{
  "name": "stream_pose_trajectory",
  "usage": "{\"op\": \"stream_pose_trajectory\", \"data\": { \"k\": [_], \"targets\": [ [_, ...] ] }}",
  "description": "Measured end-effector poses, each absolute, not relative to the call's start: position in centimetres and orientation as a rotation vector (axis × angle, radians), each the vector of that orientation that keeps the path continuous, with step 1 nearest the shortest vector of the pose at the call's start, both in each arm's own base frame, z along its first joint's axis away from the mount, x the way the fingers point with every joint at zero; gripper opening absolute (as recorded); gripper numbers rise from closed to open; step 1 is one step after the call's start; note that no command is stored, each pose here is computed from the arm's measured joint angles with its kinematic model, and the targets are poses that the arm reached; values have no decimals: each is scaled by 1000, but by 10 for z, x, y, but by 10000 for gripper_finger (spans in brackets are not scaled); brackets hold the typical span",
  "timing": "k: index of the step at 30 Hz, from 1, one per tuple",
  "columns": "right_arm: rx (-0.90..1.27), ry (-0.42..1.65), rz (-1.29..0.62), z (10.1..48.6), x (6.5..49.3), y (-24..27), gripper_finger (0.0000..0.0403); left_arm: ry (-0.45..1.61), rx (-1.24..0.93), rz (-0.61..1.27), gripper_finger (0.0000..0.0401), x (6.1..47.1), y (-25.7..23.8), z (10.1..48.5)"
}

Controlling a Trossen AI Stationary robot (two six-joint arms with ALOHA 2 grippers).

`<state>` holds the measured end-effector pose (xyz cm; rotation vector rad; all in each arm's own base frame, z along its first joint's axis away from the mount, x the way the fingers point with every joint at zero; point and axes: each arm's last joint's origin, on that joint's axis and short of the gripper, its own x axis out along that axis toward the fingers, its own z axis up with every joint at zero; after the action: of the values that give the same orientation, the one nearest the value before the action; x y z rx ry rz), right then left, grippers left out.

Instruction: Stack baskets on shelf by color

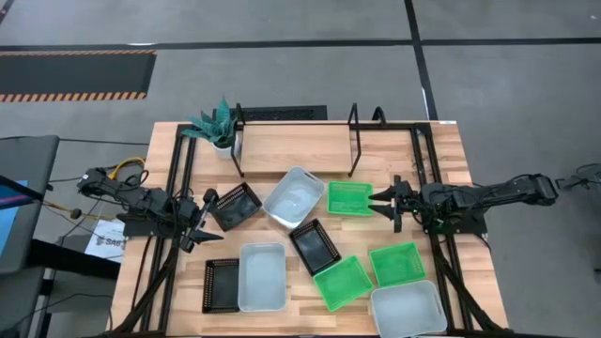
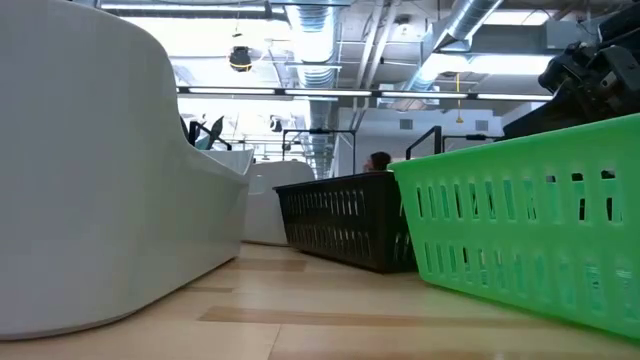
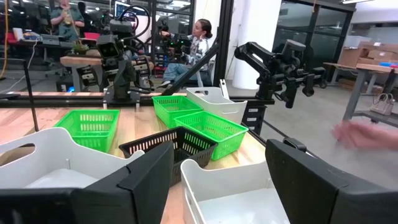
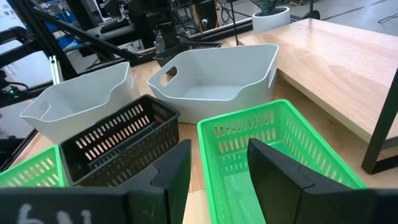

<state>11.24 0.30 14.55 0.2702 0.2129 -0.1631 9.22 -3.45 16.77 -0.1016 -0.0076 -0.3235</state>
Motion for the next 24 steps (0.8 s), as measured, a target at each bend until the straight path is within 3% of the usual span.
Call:
{"op": "stream_pose_trajectory", "data": {
  "k": [24],
  "targets": [
    [273, 199, -167, 147, 113, 2, 182, -13, -71, -321, 244, 92, -34, 168]
  ]
}}
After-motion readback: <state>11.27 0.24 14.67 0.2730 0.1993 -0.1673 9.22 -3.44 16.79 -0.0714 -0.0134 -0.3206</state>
